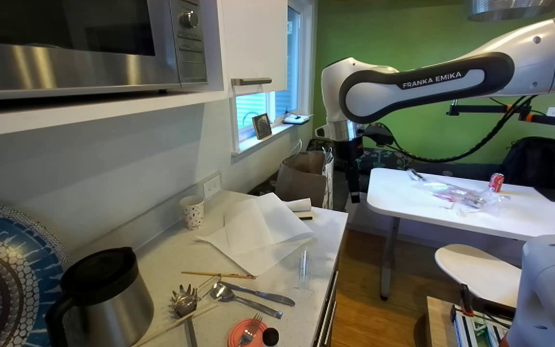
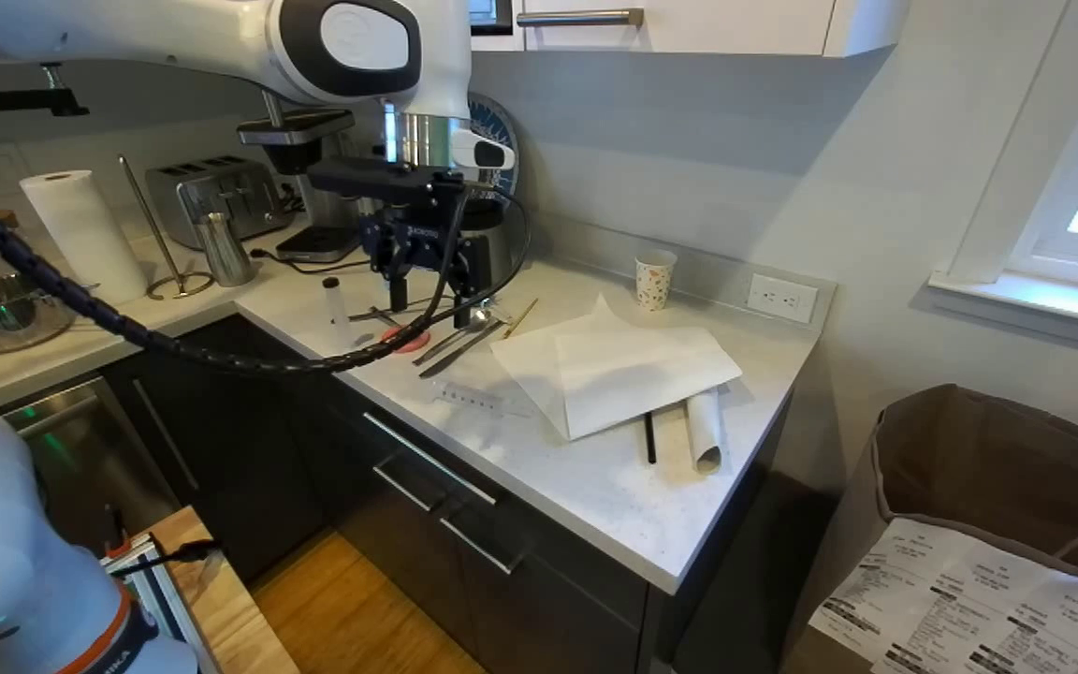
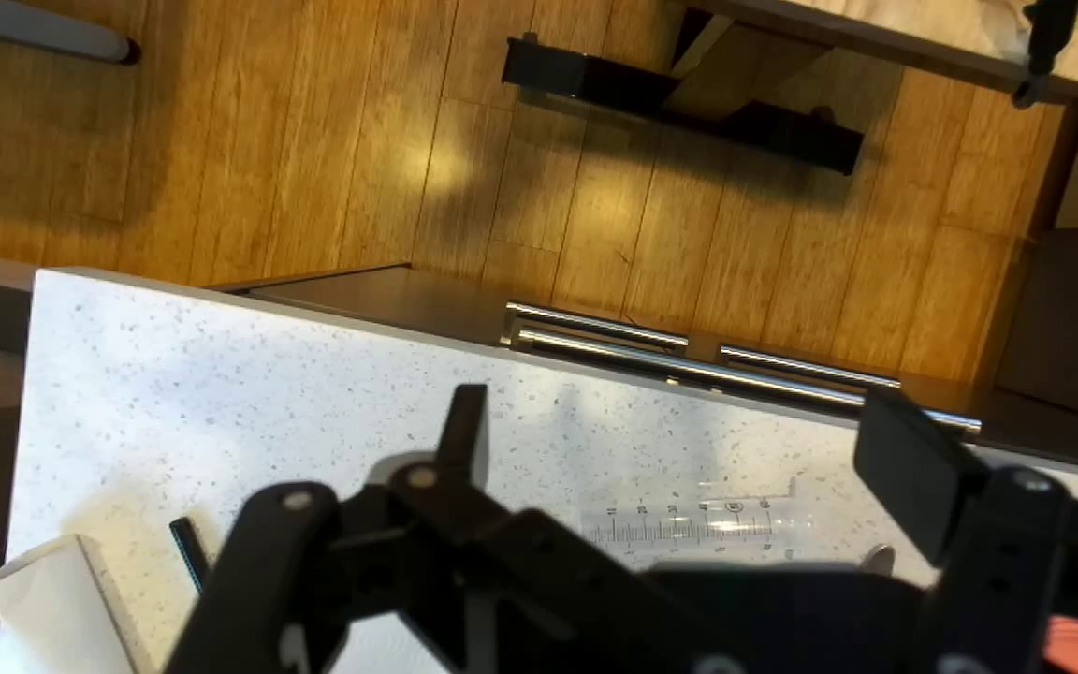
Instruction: Pick up the paper towel and fold it once
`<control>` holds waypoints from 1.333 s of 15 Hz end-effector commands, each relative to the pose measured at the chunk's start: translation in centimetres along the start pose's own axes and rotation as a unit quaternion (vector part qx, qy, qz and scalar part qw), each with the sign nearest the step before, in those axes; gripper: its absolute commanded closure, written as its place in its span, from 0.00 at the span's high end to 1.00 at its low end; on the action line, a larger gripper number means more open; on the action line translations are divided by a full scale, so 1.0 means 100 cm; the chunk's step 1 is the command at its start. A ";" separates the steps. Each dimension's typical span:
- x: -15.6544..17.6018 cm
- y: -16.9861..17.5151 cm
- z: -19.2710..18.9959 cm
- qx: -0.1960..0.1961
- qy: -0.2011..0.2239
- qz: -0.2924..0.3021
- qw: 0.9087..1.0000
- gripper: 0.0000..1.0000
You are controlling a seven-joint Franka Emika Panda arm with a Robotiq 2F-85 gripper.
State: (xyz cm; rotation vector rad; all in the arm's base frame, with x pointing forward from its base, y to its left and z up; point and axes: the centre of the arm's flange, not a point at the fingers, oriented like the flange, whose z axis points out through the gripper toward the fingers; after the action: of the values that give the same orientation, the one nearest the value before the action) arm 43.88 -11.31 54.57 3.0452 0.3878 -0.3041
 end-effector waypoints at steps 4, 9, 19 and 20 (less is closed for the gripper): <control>0.030 -0.011 0.000 0.008 0.001 0.024 1.000 1.00; 0.076 -0.019 0.019 0.005 0.025 0.115 0.993 1.00; 0.162 0.019 0.079 0.048 0.092 0.248 0.963 1.00; 0.170 0.021 0.085 0.050 0.097 0.248 0.963 1.00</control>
State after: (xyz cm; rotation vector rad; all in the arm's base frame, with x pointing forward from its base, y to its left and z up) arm 56.50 -9.80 44.81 3.1164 -0.3488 -0.0282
